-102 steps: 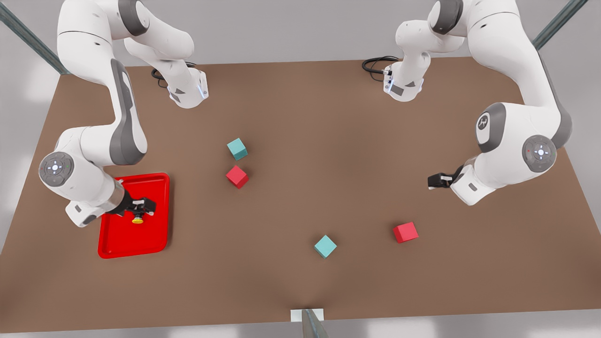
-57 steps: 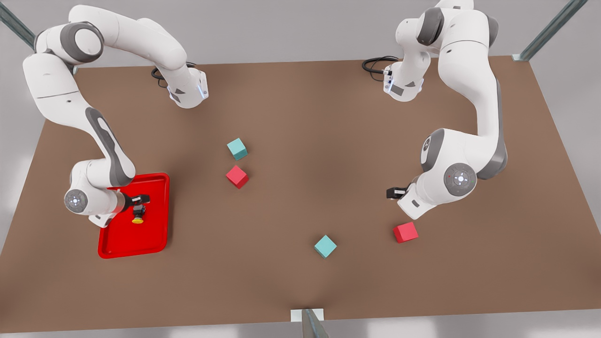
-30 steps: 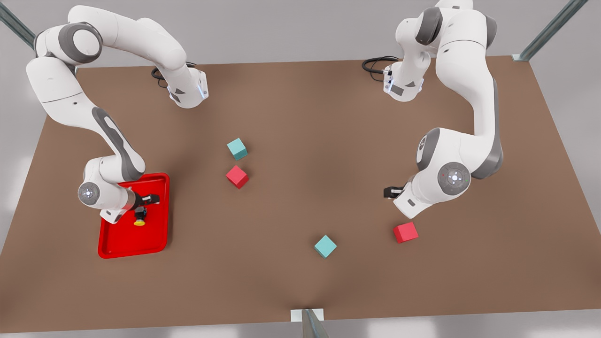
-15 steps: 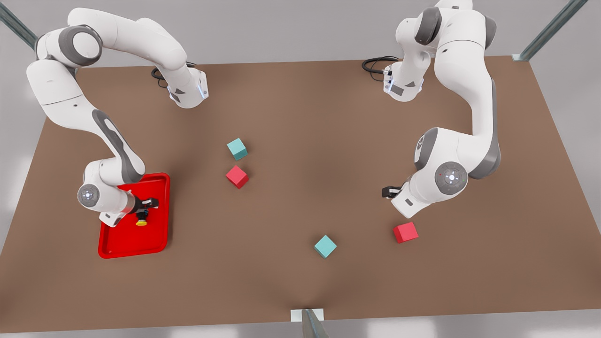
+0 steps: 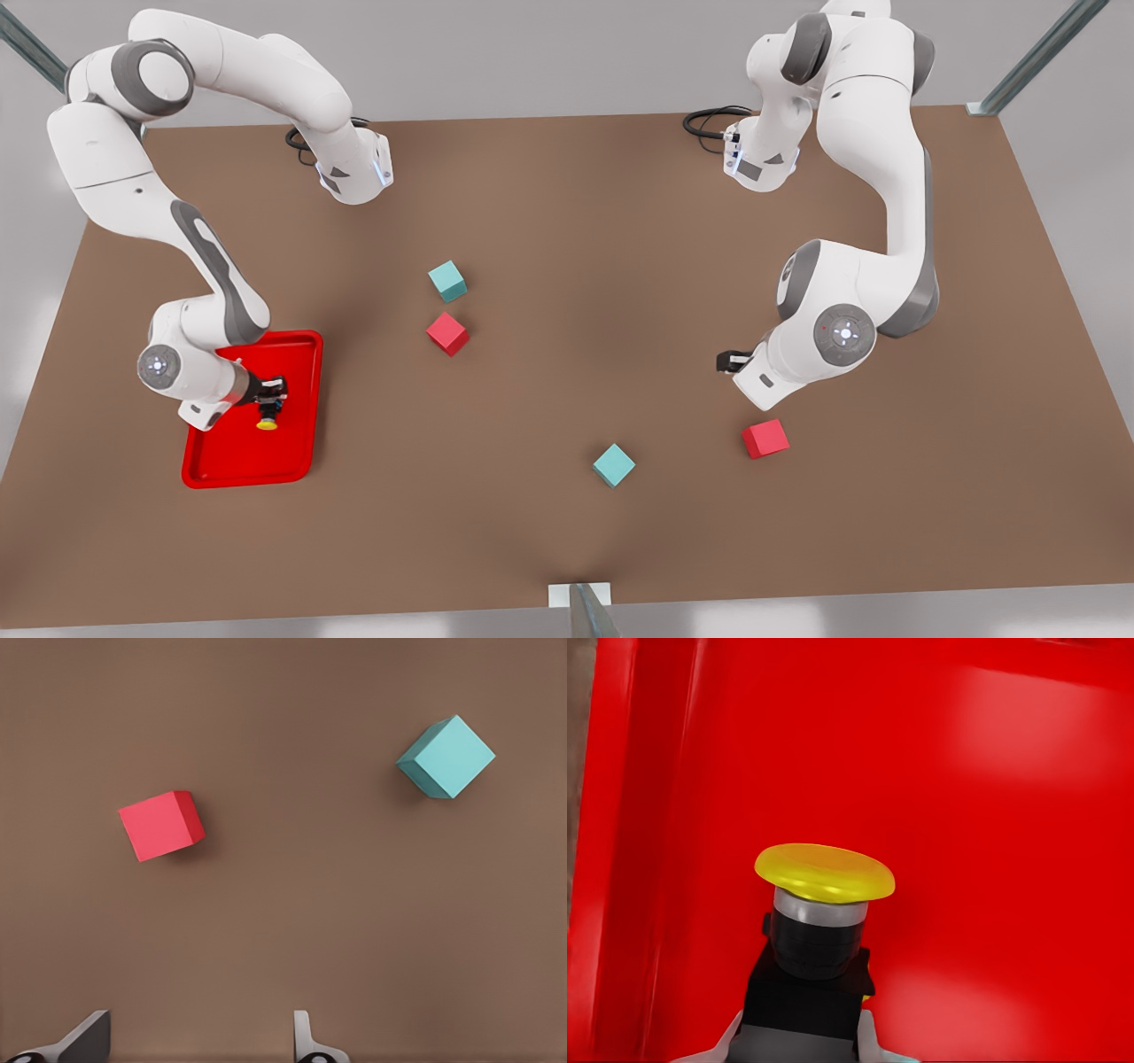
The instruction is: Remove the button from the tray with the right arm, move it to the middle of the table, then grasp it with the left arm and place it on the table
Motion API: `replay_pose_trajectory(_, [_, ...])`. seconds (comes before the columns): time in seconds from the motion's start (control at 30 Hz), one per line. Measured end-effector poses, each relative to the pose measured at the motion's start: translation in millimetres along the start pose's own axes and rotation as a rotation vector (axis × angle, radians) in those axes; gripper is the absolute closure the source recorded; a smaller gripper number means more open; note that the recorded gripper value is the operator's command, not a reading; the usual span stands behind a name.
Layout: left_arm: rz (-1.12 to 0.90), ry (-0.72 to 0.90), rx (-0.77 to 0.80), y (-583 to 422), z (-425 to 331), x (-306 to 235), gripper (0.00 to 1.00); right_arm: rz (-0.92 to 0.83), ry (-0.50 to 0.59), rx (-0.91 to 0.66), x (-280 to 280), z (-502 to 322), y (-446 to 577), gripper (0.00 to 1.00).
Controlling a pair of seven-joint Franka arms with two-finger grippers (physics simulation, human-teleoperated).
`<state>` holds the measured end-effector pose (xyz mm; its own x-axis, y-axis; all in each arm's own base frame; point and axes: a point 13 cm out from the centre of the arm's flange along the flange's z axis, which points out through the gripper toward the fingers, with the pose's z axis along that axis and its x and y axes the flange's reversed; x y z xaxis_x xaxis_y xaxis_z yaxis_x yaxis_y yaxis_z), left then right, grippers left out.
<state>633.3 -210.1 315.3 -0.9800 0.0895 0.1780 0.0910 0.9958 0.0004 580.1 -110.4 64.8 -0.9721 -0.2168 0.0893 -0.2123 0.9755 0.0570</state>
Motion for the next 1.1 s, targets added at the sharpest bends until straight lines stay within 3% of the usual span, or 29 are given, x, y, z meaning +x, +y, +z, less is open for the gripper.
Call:
replay_pose_trajectory(0.1, [-0.002,-0.003,0.001,1.2,-1.9,-0.3,0.0,-0.032,-0.013,0.008,-8.5,-39.5,29.0,0.54])
replay_pose_trajectory(0.27, [-0.008,-0.002,0.0,6.3,-1.1,-1.4,0.0,-0.177,0.035,-0.071,-46.5,-55.1,244.3,0.54])
replay_pose_trajectory(0.5, [-0.023,-0.001,-0.007,19.5,-0.9,-3.7,0.0,-0.011,-0.016,-0.125,-132.6,-55.4,498.0,0.54])
replay_pose_trajectory(0.73, [-0.043,-0.028,-0.003,34.3,-21.2,-2.6,0.0,0.047,0.101,-0.202,-35.3,-24.9,697.5,0.52])
replay_pose_trajectory(0.97, [-0.039,-0.013,-0.007,30.4,-5.5,-6.9,0.0,0.148,0.117,-0.207,-54.6,19.0,731.0,0.49])
replay_pose_trajectory(1.0, [-0.039,-0.015,-0.007,30.4,-5.9,-7.2,0.0,0.157,0.113,-0.198,-55.8,24.6,733.2,0.02])
replay_pose_trajectory(1.1, [-0.025,-0.003,-0.015,22.9,-5.7,-5.2,0.0,0.191,0.119,-0.178,-54.1,34.8,734.1,0.0])
